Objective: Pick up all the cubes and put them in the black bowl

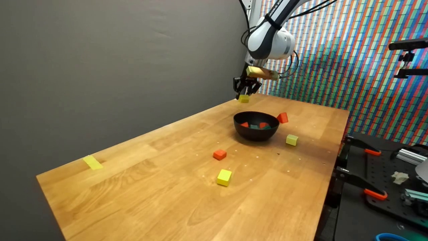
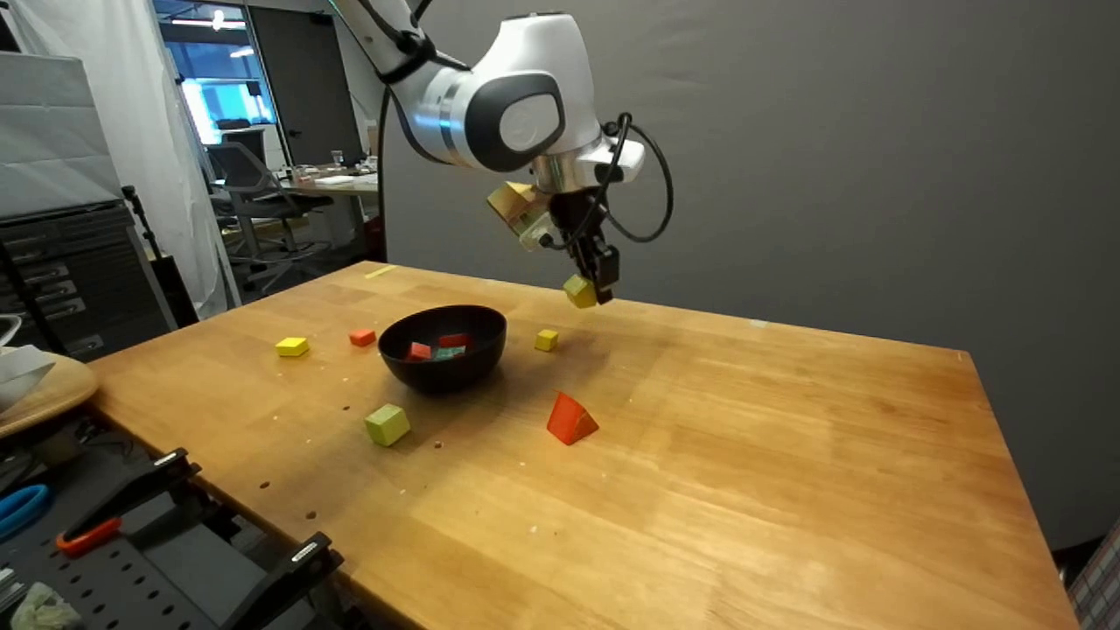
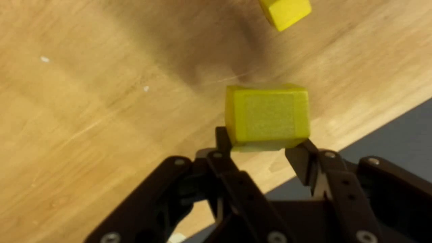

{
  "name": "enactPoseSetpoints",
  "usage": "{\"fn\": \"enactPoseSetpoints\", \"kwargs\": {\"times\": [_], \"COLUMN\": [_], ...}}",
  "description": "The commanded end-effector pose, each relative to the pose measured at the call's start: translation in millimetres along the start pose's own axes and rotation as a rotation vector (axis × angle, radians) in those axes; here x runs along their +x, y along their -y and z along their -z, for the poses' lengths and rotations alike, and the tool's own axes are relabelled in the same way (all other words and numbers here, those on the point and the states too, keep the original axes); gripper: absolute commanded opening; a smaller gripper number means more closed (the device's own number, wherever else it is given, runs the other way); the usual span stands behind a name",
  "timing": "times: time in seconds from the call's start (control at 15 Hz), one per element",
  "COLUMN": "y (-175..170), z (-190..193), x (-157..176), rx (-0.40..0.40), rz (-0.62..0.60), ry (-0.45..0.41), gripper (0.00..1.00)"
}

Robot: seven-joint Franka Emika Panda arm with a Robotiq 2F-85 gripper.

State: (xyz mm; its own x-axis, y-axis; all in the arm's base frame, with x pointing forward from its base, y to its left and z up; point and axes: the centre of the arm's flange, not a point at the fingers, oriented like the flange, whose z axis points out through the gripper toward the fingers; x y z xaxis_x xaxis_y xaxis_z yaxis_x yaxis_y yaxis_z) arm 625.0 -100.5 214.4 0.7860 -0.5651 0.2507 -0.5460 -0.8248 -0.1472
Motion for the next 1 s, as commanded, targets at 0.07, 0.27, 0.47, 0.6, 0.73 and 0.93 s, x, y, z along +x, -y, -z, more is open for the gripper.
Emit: {"fn": "enactPoseSetpoints", "kwargs": {"times": [0.07, 0.27, 0.47, 0.6, 0.73, 0.93], "y": [25.2, 44.8, 47.8, 44.9, 45.7, 57.1], "z": [89.6, 81.5, 55.2, 45.1, 50.5, 85.8], "x": [-61.7, -117.1, -154.2, -169.8, -181.3, -184.0], "rx": [0.082, 0.094, 0.039, 0.038, 0.081, 0.151], "rz": [0.179, 0.214, 0.237, 0.272, 0.394, 0.519], "ry": [-0.003, 0.043, 0.048, 0.008, -0.051, -0.099], "gripper": [0.21, 0.21, 0.21, 0.71, 0.77, 1.0]}}
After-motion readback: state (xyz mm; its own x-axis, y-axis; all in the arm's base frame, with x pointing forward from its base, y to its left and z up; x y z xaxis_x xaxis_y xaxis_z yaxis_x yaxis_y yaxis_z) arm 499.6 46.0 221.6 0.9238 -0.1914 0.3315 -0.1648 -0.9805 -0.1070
